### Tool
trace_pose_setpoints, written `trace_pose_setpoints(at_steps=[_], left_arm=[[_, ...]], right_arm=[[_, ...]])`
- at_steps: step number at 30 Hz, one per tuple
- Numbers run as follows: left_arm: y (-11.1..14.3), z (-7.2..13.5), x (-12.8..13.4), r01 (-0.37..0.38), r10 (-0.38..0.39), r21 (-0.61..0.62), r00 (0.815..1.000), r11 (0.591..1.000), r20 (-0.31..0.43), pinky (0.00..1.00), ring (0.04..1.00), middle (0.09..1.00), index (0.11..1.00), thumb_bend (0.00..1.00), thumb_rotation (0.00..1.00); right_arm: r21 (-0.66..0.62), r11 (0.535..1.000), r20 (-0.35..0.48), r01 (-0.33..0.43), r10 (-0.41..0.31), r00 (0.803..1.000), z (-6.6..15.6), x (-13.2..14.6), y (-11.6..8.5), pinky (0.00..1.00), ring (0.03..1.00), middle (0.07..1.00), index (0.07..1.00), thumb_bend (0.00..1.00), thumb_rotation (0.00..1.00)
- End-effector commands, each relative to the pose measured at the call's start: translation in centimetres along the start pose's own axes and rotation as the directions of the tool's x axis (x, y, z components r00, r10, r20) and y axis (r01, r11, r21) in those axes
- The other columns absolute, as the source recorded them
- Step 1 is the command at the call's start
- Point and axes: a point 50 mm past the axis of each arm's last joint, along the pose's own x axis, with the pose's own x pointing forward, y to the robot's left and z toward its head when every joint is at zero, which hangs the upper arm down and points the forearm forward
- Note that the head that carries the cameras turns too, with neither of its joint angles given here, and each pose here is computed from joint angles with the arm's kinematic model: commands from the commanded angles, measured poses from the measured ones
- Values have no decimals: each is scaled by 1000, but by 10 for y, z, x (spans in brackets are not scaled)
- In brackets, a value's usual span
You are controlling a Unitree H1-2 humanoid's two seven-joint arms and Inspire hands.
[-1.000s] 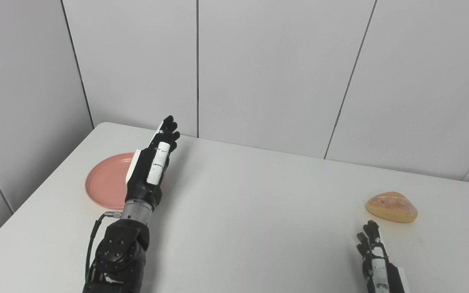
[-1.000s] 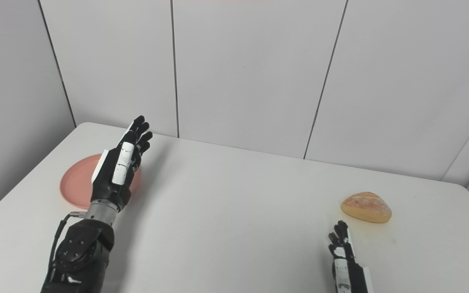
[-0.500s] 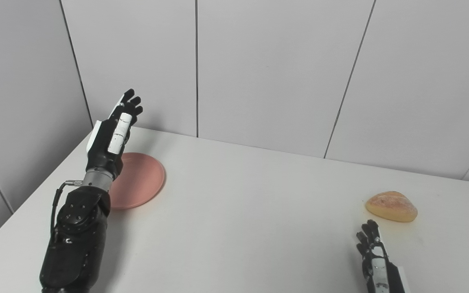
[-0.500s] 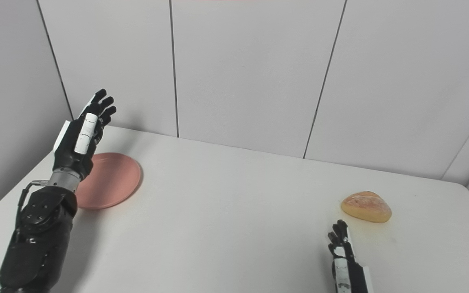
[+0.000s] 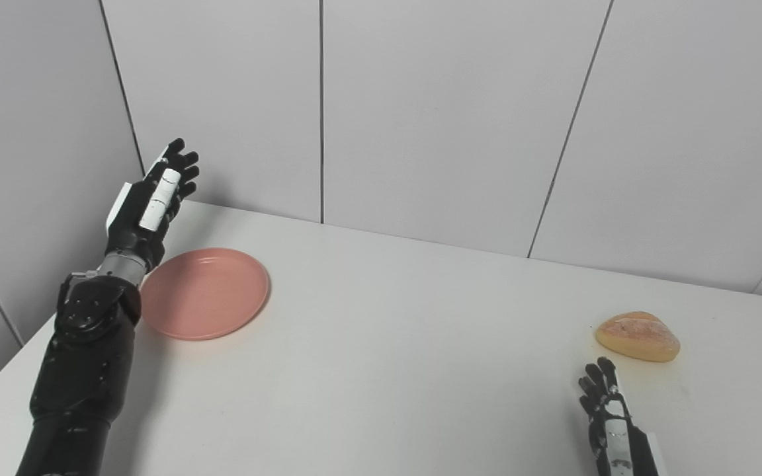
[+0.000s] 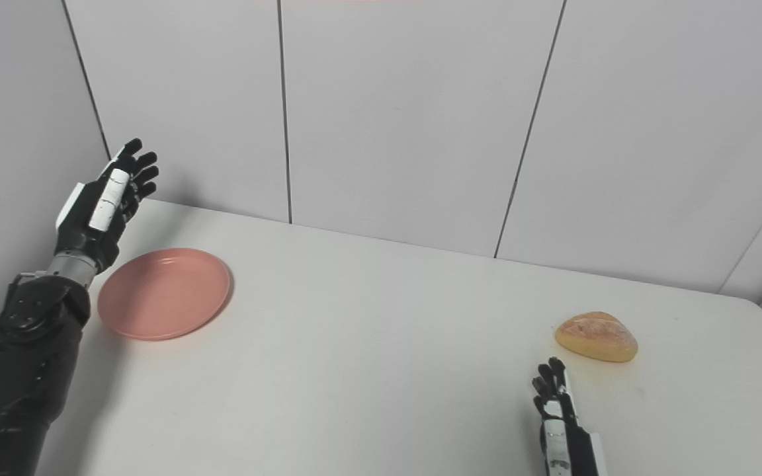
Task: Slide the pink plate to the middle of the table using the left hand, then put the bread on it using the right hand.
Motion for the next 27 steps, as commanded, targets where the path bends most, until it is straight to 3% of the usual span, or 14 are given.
trace_pose_setpoints(at_steps=[1, 3, 7, 16, 22, 27], left_arm=[[11, 34, 22, -6, 5, 8, 989, 1000, 148, 929, 910, 897, 893, 970, 783], [19, 31, 24, -25, 26, -11, 987, 1000, 158, 906, 883, 872, 854, 957, 768], [32, 28, 26, -47, 56, -55, 986, 997, 159, 922, 869, 864, 864, 949, 763], [59, 28, 32, -47, 57, -72, 987, 996, 153, 890, 862, 851, 859, 941, 743], [74, 12, 31, -90, 100, -99, 990, 991, 100, 881, 879, 854, 875, 947, 752], [75, -5, 27, -92, 101, -143, 993, 985, 56, 884, 900, 862, 869, 912, 701]], right_arm=[[-4, 1000, -100, 18, -19, 995, -35, -26, -9, 986, 960, 958, 986, 814, 1000], [-3, 1000, -101, 17, -17, 995, -35, -26, -9, 984, 959, 956, 989, 814, 1000], [-4, 1000, -102, 17, -17, 995, -36, -27, -10, 977, 955, 952, 989, 816, 1000], [-8, 1000, -106, 14, -15, 994, -36, -27, -10, 963, 947, 941, 986, 806, 1000], [-9, 1000, -106, 13, -14, 994, -35, -28, -11, 949, 939, 937, 987, 803, 1000], [-4, 1000, -112, 14, -14, 994, -34, -29, -11, 950, 935, 932, 983, 819, 1000]])
